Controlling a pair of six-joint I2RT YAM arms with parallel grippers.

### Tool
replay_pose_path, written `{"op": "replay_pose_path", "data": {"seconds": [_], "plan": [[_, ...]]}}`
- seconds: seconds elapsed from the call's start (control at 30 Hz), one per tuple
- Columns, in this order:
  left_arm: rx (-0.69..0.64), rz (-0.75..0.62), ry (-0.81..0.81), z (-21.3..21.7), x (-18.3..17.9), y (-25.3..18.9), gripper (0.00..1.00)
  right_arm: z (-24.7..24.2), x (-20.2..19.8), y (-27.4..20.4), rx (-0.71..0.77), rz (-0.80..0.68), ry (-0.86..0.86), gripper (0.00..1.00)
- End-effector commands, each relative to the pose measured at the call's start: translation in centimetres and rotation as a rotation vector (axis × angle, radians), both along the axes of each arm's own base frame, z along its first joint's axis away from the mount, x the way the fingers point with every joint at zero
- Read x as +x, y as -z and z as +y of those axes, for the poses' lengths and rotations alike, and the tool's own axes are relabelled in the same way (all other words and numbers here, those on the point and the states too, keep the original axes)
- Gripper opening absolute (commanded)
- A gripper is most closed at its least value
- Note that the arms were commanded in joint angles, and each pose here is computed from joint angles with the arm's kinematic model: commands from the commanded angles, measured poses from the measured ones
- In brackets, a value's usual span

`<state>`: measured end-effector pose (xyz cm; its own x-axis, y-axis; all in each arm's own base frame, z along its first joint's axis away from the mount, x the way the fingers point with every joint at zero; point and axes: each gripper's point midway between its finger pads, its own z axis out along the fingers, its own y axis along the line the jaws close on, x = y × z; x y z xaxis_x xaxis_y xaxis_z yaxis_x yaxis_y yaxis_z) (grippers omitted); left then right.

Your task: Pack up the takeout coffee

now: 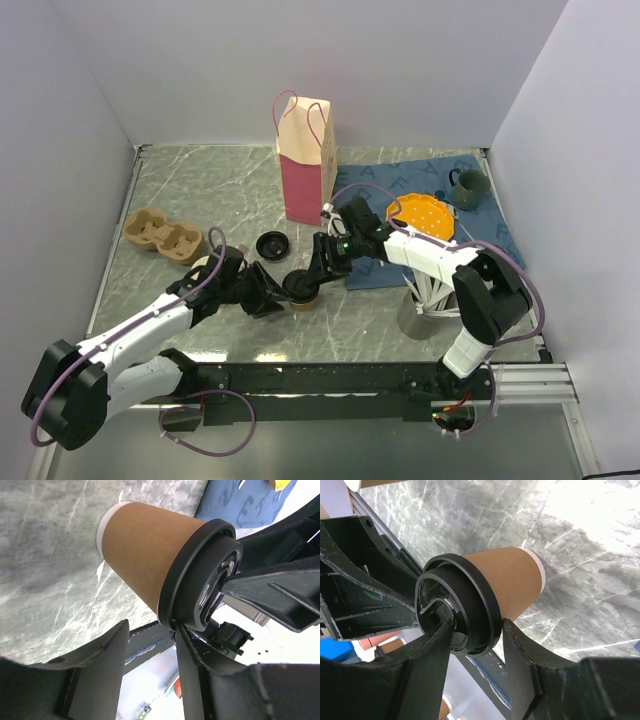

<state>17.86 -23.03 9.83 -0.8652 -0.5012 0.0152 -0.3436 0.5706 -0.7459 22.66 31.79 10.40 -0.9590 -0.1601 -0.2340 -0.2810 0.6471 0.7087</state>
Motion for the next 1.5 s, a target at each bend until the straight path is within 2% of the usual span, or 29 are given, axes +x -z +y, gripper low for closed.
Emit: {"op": "replay_pose_path", "data": {"seconds": [0.0, 0.17, 0.37, 0.5, 0.8, 1.0, 1.23, 1.47], "plan": [[0.045, -0.028, -0.011, -0.1, 1.3, 0.2, 0.48, -0.7, -0.9, 1.7, -0.063, 0.004, 0.013, 0.50], [0.043, -0.076, -0.015, -0.2, 2.1, -1.6, 0.48, -0.7, -0.8, 1.7, -0.063, 0.013, 0.023, 0.49], [0.082, -0.024, -0.019, 0.0, 2.0, 0.3, 0.43, -0.7, -1.1, 2.0, -0.068, 0.029, 0.027, 0.49], [0.143, -0.009, -0.040, 0.7, 2.3, 1.2, 0.31, -0.9, -1.5, 2.6, -0.070, 0.045, 0.042, 0.48], [0.185, 0.037, -0.027, 1.0, 1.9, 3.2, 0.13, -1.6, -2.2, 4.2, -0.097, 0.073, 0.056, 0.46], [0.236, 0.068, -0.041, 2.0, 1.3, 4.8, 0.07, -2.4, -2.9, 5.4, -0.124, 0.089, 0.070, 0.45], [0.333, 0.142, -0.050, 3.8, -0.2, 7.5, 0.05, -3.2, -3.5, 6.3, -0.139, 0.072, 0.059, 0.44], [0.357, 0.195, -0.061, 4.8, -1.9, 9.0, 0.14, -3.2, -3.3, 6.8, -0.153, 0.061, 0.049, 0.44]]}}
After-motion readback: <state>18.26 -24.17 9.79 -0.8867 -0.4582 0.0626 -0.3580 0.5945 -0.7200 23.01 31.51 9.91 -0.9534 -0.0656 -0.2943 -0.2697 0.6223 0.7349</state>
